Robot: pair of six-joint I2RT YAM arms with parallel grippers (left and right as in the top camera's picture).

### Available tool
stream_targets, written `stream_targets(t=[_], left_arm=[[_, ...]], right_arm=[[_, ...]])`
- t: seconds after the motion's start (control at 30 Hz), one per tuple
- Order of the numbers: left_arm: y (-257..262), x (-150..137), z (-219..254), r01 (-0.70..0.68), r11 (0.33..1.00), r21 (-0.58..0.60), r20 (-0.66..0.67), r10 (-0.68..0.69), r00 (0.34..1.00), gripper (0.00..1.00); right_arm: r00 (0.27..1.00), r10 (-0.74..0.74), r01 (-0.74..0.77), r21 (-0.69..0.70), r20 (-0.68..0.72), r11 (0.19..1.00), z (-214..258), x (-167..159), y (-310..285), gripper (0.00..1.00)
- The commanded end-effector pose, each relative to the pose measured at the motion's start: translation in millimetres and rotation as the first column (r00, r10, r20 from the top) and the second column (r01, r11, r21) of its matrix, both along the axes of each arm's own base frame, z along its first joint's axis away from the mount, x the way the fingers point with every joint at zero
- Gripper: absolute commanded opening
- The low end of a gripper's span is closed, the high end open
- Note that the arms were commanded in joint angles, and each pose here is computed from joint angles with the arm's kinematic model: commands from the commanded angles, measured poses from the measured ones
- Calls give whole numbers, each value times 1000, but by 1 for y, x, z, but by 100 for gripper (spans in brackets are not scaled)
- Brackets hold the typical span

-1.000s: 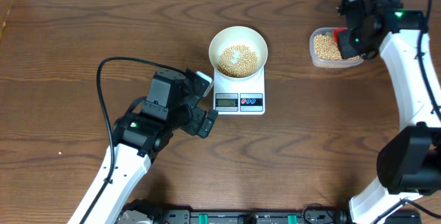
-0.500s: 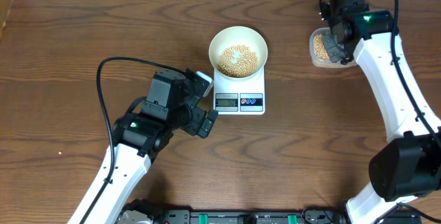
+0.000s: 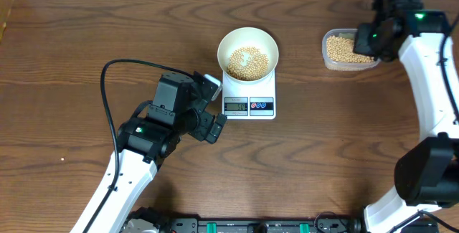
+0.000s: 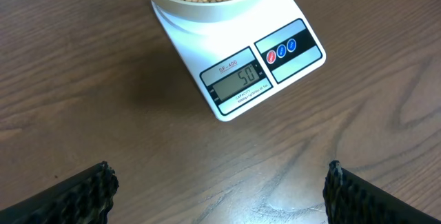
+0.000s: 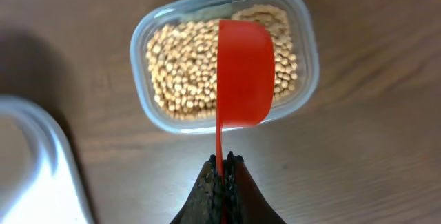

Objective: Scoop item into bowl and weigh 50g on scale
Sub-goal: 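Lower the red scoop into the soybean container with the right gripper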

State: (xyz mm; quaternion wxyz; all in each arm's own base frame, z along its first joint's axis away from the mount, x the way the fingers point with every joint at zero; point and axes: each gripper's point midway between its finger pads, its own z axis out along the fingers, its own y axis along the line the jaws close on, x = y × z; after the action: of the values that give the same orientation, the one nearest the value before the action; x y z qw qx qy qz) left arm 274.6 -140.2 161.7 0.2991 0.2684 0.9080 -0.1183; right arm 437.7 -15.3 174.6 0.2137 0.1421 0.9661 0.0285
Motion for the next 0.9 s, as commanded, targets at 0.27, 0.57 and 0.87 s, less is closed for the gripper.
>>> stream_targets(t=[0.27, 0.57, 0.87], left_arm=[[2, 0, -4, -11, 1000, 12, -6, 11, 1000, 98], [2, 0, -3, -10, 1000, 11, -6, 10, 1000, 98], [2, 0, -4, -11, 1000, 12, -6, 11, 1000, 98]], right_arm=[[854, -506, 518, 289, -121, 805, -20, -10, 3, 2], [791, -590, 608, 326, -165, 724, -41, -11, 4, 1], [797, -575, 600, 344, -183, 722, -42, -12, 9, 34]])
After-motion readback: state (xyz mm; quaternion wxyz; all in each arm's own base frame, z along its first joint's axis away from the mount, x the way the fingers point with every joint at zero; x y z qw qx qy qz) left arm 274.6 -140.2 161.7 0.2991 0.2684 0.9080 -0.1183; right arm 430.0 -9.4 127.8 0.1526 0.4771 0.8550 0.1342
